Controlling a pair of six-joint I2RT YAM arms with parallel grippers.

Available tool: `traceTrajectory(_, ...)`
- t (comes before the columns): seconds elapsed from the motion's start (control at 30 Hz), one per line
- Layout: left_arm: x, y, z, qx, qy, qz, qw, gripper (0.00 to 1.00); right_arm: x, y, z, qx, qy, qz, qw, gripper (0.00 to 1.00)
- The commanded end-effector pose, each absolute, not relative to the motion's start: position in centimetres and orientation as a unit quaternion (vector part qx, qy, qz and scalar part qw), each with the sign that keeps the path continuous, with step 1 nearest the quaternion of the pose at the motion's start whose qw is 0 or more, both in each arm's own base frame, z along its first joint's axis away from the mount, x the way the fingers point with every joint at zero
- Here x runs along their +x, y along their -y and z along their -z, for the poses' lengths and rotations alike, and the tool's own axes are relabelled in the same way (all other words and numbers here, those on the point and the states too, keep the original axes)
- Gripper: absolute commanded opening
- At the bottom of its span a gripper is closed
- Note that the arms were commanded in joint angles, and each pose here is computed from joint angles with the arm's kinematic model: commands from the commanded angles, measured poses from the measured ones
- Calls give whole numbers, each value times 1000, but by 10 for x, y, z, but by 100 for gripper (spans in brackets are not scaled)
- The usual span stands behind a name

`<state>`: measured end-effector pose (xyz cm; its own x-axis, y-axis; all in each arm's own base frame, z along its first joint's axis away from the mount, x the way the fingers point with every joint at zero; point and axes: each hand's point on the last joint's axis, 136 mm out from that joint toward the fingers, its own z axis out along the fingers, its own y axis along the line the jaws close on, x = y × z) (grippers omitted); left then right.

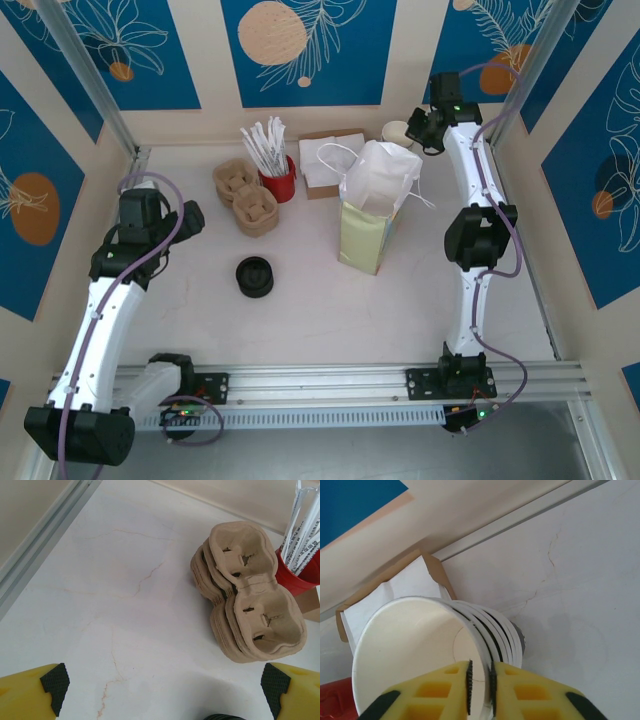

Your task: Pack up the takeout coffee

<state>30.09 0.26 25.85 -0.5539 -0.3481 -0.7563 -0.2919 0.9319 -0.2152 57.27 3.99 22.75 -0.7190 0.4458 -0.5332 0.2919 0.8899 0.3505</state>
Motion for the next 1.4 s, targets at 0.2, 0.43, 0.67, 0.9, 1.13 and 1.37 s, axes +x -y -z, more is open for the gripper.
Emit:
traceTrajectory(0.2, 291, -5, -253, -181, -884, 22, 430, 100, 574, -39, -240, 197, -916, -127, 326, 8)
traceTrajectory(0.43, 290, -5, -254, -179, -884, 20, 431, 100, 570, -40, -263, 192, -910, -137, 340, 0)
traceTrajectory(0.67, 287, -4, -261, -178, -882, 26, 435, 100, 561, -40, -304, 186, -896, -147, 376, 0)
traceTrajectory(0.9, 285, -4, -262, -174, -882, 24, 438, 100, 543, -43, -356, 179, -875, -172, 415, 0)
traceTrajectory(1.13, 285, -3, -266, -172, -881, 29, 439, 100, 517, -36, -404, 173, -854, -178, 457, 0)
traceTrajectory(1.37, 286, 3, -275, -171, -878, 47, 444, 100, 475, -18, -443, 181, -841, -170, 481, 0)
